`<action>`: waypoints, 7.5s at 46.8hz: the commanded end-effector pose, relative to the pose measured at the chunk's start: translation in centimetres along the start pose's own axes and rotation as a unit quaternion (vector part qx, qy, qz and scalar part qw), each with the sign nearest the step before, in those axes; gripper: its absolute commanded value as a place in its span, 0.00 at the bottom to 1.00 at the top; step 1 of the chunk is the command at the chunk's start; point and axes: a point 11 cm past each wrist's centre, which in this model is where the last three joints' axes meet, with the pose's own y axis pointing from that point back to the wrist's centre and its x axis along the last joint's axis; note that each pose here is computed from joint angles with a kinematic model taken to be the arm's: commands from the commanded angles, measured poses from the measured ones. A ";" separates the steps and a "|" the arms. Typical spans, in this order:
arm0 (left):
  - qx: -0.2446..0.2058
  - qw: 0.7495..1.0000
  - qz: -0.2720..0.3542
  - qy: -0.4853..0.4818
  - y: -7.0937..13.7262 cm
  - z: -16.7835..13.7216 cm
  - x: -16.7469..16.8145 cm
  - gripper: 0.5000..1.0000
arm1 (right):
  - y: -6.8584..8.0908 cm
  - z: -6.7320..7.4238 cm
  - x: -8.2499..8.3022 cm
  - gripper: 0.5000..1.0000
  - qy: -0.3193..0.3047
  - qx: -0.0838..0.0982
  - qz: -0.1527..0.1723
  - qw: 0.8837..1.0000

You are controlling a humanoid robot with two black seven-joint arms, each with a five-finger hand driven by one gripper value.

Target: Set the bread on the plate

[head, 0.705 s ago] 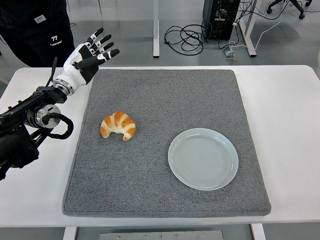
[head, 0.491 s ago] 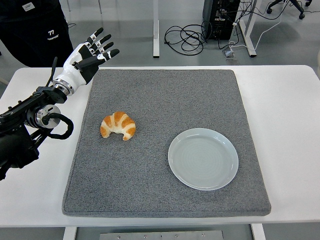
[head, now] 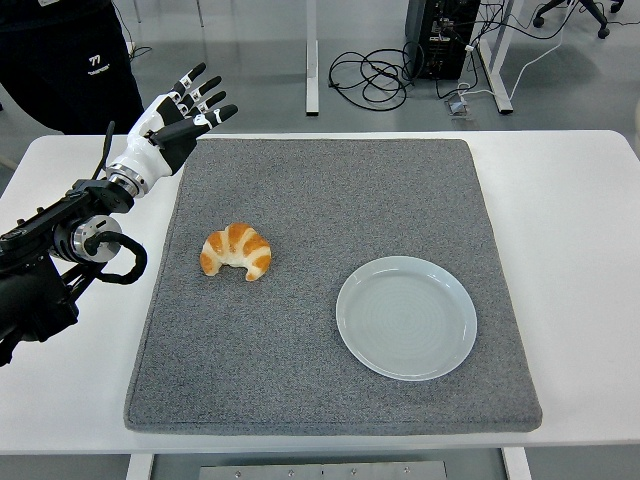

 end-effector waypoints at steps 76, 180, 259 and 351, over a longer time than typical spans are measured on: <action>-0.041 0.997 -0.001 -0.063 1.2 5.9 0.8 0.84 | 0.0 0.1 0.0 1.00 0.000 -0.001 0.000 1.000; 0.116 0.756 -0.176 -0.620 8.6 -2.7 -3.4 0.79 | 0.0 0.0 0.0 1.00 -0.001 0.000 -0.001 1.000; 0.104 0.785 -0.127 -0.598 6.7 -6.2 -1.9 0.00 | 0.0 -0.1 0.0 1.00 0.001 0.001 0.000 1.000; 0.006 0.778 -0.277 -0.563 -3.0 3.8 -26.8 0.00 | 0.0 -0.1 0.3 1.00 0.002 0.000 0.003 1.000</action>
